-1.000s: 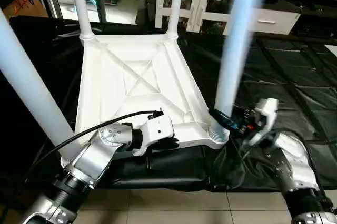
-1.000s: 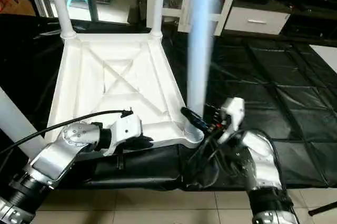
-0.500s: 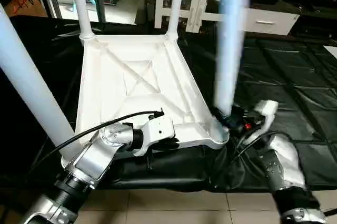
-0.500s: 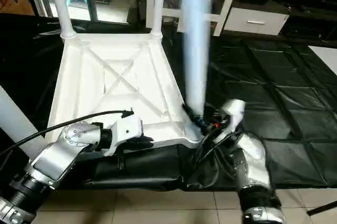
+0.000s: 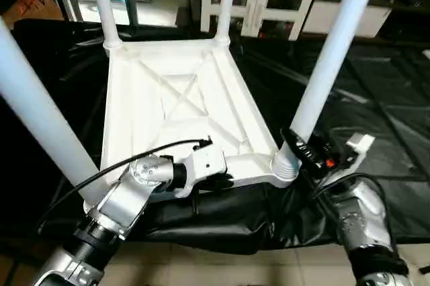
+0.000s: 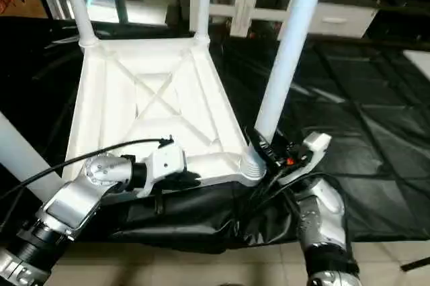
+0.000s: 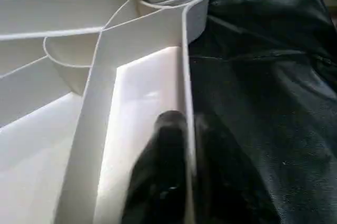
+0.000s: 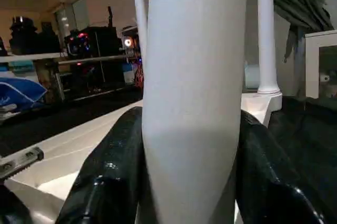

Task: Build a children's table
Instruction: Insert table leg to table base

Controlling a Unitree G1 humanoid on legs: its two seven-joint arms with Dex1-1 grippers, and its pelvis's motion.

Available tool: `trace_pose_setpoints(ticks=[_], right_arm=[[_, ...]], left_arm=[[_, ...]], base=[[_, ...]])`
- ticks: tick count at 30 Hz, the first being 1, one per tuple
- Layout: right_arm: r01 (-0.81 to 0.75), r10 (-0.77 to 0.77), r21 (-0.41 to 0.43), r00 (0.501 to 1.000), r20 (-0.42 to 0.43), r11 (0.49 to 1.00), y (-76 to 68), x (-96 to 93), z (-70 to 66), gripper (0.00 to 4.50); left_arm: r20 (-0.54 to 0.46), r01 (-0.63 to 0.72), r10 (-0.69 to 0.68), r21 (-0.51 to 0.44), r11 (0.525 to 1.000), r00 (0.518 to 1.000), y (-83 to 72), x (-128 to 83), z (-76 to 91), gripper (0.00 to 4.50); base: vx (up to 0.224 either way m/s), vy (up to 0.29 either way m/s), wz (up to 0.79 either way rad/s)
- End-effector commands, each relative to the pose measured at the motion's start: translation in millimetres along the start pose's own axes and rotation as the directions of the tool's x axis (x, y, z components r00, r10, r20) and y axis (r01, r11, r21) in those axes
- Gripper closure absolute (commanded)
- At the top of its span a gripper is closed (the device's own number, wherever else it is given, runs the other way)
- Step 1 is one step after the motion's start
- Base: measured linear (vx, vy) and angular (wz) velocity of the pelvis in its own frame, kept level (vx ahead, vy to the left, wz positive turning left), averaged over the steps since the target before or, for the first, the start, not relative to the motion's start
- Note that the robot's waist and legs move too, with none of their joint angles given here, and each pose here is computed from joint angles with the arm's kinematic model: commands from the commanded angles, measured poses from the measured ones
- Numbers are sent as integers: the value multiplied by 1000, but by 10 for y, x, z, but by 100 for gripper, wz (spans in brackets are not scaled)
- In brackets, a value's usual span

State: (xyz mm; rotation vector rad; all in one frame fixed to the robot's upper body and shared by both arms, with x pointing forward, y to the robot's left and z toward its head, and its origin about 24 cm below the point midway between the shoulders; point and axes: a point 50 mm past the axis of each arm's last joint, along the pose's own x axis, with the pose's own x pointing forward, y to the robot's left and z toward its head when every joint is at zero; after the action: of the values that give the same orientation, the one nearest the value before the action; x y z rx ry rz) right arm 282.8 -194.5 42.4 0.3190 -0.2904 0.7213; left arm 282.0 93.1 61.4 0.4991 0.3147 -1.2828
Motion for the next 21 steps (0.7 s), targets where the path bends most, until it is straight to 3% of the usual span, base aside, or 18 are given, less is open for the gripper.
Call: trace_pose_setpoints(ticks=[1,5,7,9,12,14,15,16,17,18,21], right_arm=[[33,-33,-1,999,-1,999,-41,9,138,266],[23,-18,-64,997,76,998,-65,216,408,267],[26,-20,-76,996,82,997,-84,279,460,267],[2,7,-130,998,67,992,-94,432,552,267],[2,7,-134,997,71,991,-79,518,606,267],[-60,64,-153,998,21,986,-4,608,647,267],[-126,115,-196,991,-68,972,41,643,623,267],[-139,124,-207,989,-84,969,48,648,618,267],[-283,202,-302,941,-272,910,109,685,552,267],[-318,211,-317,920,-330,893,116,708,536,267],[-327,196,-336,909,-368,883,111,803,570,267]], left_arm=[[43,-67,67,9,998,997,149,-70,89,371],[96,-79,78,6,997,992,211,-134,162,346],[115,-88,86,6,996,990,238,-161,193,325],[210,-121,125,-28,992,970,331,-250,325,314],[276,-146,158,-63,987,948,402,-323,428,282],[360,-197,223,-109,974,906,503,-420,573,268],[423,-228,268,-143,963,865,564,-481,686,268],[435,-233,277,-152,961,857,575,-491,708,261],[551,-258,357,-251,933,754,685,-611,941,251],[611,-242,384,-305,921,692,725,-671,1070,242],[749,-116,391,-394,912,535,751,-796,1367,227]], base=[[0,0,0],[0,0,0],[0,0,0],[0,0,0],[0,0,0],[0,0,0],[0,0,0],[0,0,0],[0,0,0],[0,0,0],[0,0,0]])
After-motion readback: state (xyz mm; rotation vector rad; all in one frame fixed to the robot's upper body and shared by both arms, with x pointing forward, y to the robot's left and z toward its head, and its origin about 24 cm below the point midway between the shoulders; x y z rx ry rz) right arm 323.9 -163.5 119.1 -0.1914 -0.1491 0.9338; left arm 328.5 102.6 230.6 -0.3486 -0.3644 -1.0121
